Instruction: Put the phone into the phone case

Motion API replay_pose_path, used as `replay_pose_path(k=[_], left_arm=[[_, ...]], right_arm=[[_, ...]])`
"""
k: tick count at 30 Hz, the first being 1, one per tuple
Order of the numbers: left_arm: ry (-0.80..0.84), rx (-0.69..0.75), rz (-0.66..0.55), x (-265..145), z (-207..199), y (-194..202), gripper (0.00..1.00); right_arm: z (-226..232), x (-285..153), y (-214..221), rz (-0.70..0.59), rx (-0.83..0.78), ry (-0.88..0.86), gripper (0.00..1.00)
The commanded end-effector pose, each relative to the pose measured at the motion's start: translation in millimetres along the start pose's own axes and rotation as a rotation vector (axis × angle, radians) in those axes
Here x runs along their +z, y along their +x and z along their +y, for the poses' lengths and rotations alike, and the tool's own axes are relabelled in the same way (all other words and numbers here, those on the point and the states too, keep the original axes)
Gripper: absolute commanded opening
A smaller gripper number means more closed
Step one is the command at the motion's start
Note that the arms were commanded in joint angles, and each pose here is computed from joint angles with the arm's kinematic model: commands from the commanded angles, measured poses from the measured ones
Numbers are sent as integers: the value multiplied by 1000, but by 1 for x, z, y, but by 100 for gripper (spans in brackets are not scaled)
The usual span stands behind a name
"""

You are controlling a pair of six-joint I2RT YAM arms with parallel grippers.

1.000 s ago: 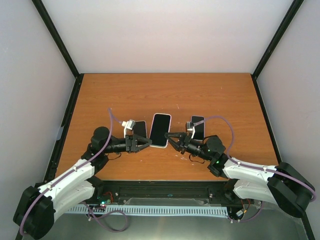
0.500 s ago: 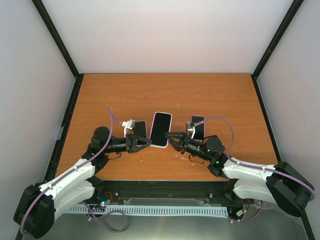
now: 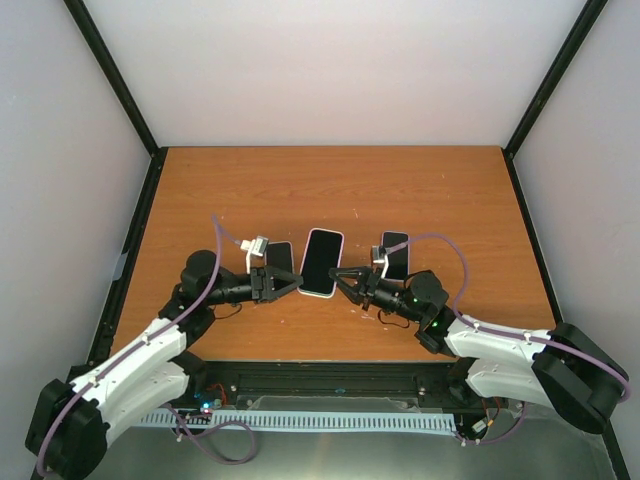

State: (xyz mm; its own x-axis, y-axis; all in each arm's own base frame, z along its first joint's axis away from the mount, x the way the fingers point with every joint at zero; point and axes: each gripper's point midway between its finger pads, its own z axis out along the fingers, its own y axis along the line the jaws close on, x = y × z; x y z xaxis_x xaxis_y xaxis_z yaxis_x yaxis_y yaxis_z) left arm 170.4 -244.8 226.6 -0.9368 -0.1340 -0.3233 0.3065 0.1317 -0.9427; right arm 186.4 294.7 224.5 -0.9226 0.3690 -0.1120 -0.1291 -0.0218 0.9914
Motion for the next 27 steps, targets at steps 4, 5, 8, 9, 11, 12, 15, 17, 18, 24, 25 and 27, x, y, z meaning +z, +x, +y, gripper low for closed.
replay_pose_path(k=[4, 5, 8, 9, 11, 12, 15, 17, 18, 24, 25, 27], left_arm=[[35, 68, -43, -3, -18, -11, 36], [37, 67, -41, -2, -17, -11, 34], [37, 73, -33, -1, -18, -11, 34], [33, 75, -31, 0, -17, -12, 34], [23, 72, -21, 1, -14, -12, 30], [19, 69, -18, 2, -13, -12, 23], [-5, 56, -18, 3, -6, -13, 1], [-31, 58, -24, 4, -3, -15, 0], [-46, 57, -28, 4, 0, -16, 0], [-98, 64, -35, 4, 6, -20, 0], [-91, 67, -35, 4, 3, -21, 1], [-78, 73, -35, 4, -2, -21, 15]], right_arm=[[37, -6, 3, 14, -40, -136, 11], [37, -6, 4, 14, -40, -136, 11], [38, -6, 4, 16, -37, -139, 11], [39, -6, 4, 16, -37, -141, 11], [39, -6, 4, 16, -37, -143, 11], [40, -5, 4, 18, -38, -143, 11], [38, -4, 5, 26, -39, -138, 15], [33, -4, 5, 29, -39, -118, 20], [30, -4, 6, 30, -37, -106, 22], [22, 0, 6, 37, -49, -68, 16], [22, 1, 6, 39, -55, -62, 13], [22, 3, 8, 53, -70, -56, 11]])
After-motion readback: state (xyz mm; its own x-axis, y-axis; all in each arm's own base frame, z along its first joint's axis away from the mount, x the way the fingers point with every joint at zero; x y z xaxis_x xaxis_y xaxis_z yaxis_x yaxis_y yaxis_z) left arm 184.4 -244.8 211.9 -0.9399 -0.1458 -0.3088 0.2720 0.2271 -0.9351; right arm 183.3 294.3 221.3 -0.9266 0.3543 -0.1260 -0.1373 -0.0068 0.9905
